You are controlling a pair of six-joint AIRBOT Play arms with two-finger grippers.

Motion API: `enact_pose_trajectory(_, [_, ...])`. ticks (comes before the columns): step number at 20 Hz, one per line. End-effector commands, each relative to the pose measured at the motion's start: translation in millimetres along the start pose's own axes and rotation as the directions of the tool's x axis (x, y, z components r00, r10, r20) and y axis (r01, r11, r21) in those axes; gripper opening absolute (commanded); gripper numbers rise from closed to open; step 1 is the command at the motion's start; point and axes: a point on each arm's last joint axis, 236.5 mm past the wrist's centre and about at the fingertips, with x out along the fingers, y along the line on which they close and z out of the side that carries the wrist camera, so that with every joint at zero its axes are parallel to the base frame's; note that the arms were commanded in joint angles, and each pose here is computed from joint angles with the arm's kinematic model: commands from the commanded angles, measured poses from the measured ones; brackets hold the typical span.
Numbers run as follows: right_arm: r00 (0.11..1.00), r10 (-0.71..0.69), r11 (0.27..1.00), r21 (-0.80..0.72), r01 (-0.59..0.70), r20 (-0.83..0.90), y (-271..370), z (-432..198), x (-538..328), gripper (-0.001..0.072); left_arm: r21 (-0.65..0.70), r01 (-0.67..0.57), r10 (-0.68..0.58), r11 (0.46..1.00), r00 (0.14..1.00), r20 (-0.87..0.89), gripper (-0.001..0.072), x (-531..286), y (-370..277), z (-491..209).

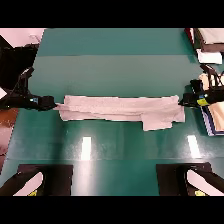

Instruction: Fold the shirts.

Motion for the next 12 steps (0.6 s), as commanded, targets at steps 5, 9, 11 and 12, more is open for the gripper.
enact_pose_trajectory(5, [1.000, -0.006, 0.999, 0.053, 0.007, -0.009, -17, 30, 37, 0.0011, -0.084, 0.007, 0.000, 0.996, 0.996, 0.085, 0.0022, 33, 14, 37])
enact_pose_trajectory(9, [0.999, -0.015, 0.998, 0.065, 0.012, 0.041, -22, 45, 45, 0.0012, -0.109, -0.004, 0.013, 0.994, 0.996, 0.087, 0.0022, 50, 24, 43])
enact_pose_trajectory(11, [0.997, -0.022, 0.997, 0.070, 0.016, 0.073, -25, 54, 47, 0.0016, -0.121, -0.006, 0.019, 0.993, 0.994, 0.106, 0.0026, 55, 28, 49])
enact_pose_trajectory(12, [0.994, -0.023, 0.997, 0.073, 0.015, 0.104, -26, 62, 47, 0.0035, -0.126, -0.006, 0.021, 0.992, 0.992, 0.122, 0.0232, 56, 29, 53])
